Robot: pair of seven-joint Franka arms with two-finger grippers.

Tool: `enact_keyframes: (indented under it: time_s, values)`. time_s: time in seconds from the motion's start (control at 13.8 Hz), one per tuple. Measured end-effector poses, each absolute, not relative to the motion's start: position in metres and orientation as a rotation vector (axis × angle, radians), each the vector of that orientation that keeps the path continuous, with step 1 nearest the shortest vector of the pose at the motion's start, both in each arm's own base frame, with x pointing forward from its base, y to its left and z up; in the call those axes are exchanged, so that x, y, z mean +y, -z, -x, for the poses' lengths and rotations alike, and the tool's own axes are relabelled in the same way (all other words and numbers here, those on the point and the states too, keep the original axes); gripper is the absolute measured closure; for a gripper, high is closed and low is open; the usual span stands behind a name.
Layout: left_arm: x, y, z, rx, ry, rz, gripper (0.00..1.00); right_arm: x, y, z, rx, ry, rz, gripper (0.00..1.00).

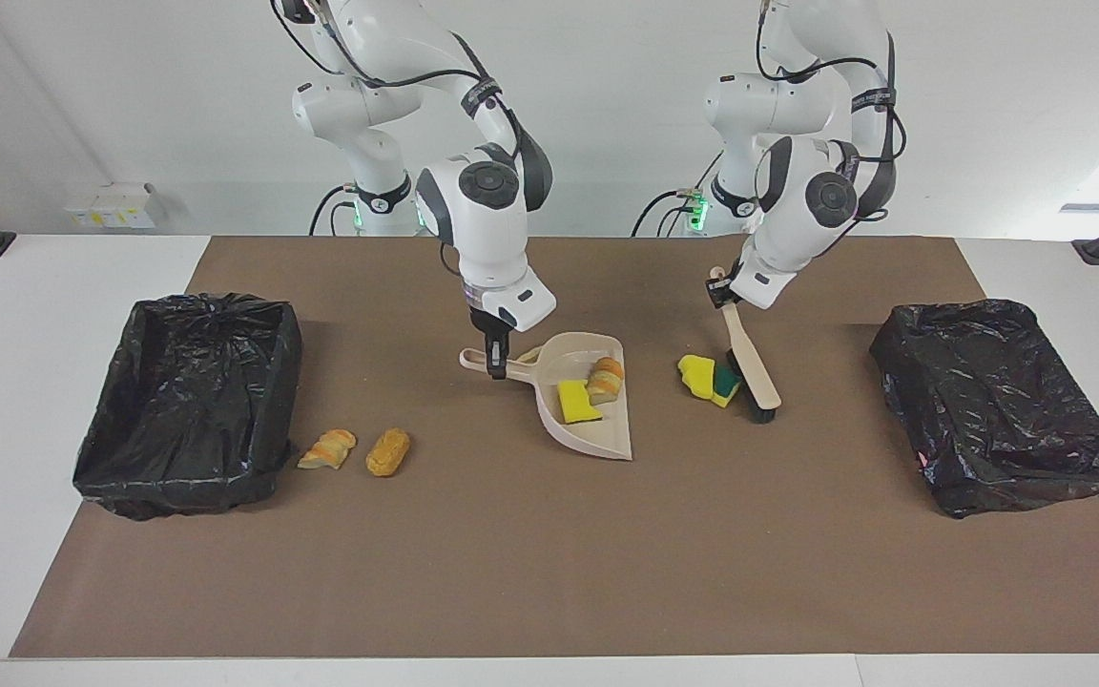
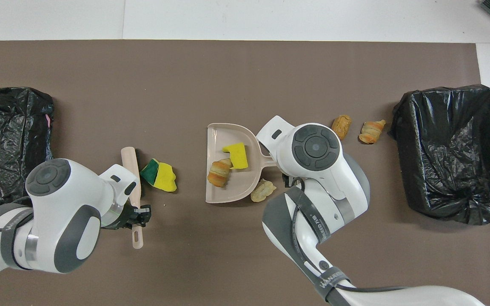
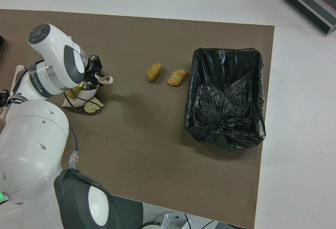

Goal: Sweep and dump trash in bin
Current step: 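Sweep the remaining sponges into the dustpan with the left gripper's brush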

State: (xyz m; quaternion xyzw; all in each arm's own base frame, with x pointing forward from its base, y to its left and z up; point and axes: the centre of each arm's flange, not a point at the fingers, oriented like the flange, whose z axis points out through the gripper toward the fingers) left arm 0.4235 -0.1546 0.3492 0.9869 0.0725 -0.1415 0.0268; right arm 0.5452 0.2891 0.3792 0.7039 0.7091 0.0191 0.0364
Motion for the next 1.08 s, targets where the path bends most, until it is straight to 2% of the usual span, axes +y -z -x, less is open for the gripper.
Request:
enact_keyframes:
  time_s: [0.29, 0.65, 0.87, 1.08]
  values:
    - [-0.186, -0.349, -0.415, 0.182, 0.401, -3.034, 0.73, 0.309, -0.359, -0.54, 2.206, -0.08, -2.164, 0.69]
    - [-0.248, -0.359, -0.397, 0.067, 0.343, -2.981, 0.73, 0.326, -0.355, -0.534, 2.211, -0.122, -2.178, 0.69]
    - [-0.259, -0.382, -0.408, 0.095, 0.322, -2.965, 0.73, 0.326, -0.355, -0.534, 2.209, -0.122, -2.182, 0.69]
    - [-0.234, -0.423, -0.431, 0.154, 0.396, -2.956, 0.73, 0.326, -0.354, -0.534, 2.208, -0.123, -2.184, 0.69]
